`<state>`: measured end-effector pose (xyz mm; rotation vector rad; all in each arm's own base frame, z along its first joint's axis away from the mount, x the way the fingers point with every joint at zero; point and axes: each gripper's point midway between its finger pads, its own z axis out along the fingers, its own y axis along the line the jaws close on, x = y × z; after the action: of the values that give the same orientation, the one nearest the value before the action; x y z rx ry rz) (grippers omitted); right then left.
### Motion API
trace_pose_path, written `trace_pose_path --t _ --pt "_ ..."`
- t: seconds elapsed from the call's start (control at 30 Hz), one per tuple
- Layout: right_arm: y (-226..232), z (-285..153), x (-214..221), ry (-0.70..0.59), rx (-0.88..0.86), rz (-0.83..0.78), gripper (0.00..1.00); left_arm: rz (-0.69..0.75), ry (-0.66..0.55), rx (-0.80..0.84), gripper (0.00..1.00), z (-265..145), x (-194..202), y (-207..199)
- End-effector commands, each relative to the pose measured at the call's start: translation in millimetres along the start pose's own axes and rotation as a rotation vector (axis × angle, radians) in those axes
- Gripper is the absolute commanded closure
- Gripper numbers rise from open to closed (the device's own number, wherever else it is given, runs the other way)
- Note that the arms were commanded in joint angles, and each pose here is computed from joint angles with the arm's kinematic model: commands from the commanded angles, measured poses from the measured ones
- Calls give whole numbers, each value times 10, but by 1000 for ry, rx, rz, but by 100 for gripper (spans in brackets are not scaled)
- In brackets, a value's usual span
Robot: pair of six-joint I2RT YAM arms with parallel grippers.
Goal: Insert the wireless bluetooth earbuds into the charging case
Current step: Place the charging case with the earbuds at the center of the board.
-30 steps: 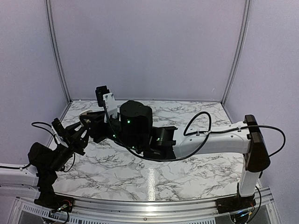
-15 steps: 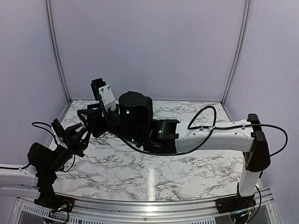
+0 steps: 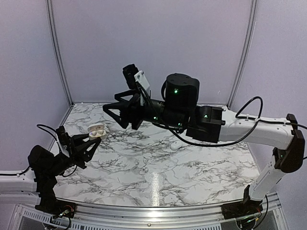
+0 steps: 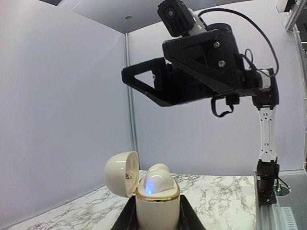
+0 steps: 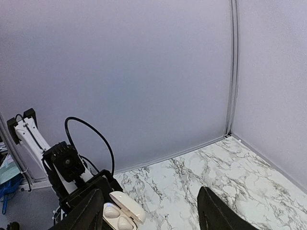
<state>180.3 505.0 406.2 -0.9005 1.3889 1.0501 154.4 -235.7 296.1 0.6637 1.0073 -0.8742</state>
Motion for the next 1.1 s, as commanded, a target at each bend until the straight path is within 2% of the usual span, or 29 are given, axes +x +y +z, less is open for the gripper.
trace_pose_path --t 0.0,0.2,0.33,0.5,0.87,0.97,1.07 --pt "175 -191 171 95 -195 -62 33 -73 -11 173 100 69 -147 -273" --pt "399 -306 496 212 -362 -111 34 -163 14 354 100 127 -200 -549" --pt "467 -341 609 244 -414 -121 39 -189 19 390 100 173 -237 -595" --pt "586 -403 664 256 -494 -113 46 -187 9 350 100 197 -260 -531" --pt "989 -527 845 328 -671 -147 52 -201 12 208 100 292 -239 -292" --pt "954 -525 880 347 -646 -148 53 -213 25 168 100 316 -212 -227" --pt "705 -540 737 291 -532 -143 50 -260 81 29 100 346 -41 7"
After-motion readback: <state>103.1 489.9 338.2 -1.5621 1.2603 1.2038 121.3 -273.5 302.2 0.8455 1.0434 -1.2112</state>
